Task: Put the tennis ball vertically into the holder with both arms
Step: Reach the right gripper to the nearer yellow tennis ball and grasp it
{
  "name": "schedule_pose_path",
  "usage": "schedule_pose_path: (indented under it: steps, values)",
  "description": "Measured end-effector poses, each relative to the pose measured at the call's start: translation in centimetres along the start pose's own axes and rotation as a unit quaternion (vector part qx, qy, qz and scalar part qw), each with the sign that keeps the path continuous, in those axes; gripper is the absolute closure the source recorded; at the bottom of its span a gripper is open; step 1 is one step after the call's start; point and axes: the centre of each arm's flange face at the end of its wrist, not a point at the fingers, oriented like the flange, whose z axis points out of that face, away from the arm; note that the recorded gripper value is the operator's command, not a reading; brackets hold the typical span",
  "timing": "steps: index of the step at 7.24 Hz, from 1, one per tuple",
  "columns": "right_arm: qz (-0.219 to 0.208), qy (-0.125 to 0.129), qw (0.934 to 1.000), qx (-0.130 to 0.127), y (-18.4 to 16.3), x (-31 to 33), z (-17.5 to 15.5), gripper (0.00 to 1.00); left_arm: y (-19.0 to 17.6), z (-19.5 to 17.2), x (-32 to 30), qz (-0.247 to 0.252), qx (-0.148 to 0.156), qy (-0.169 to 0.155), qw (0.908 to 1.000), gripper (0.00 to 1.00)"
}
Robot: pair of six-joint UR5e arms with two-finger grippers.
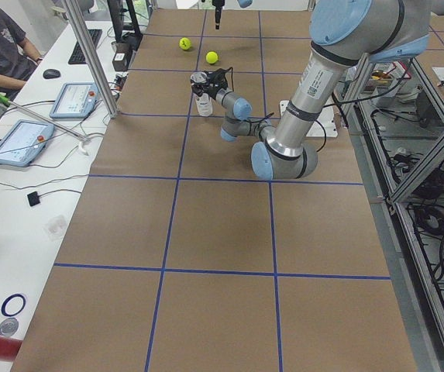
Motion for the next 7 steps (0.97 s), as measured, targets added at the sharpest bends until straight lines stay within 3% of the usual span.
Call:
schedule_pose_path:
  steps: [7]
  values:
    - [0.012, 0.034, 0.9993, -0.007, -1.1, -8.3, 6.2, 0.01, 0.5, -0.8, 0.7, 0.019, 0.009, 0.011, 0.9997, 0.19]
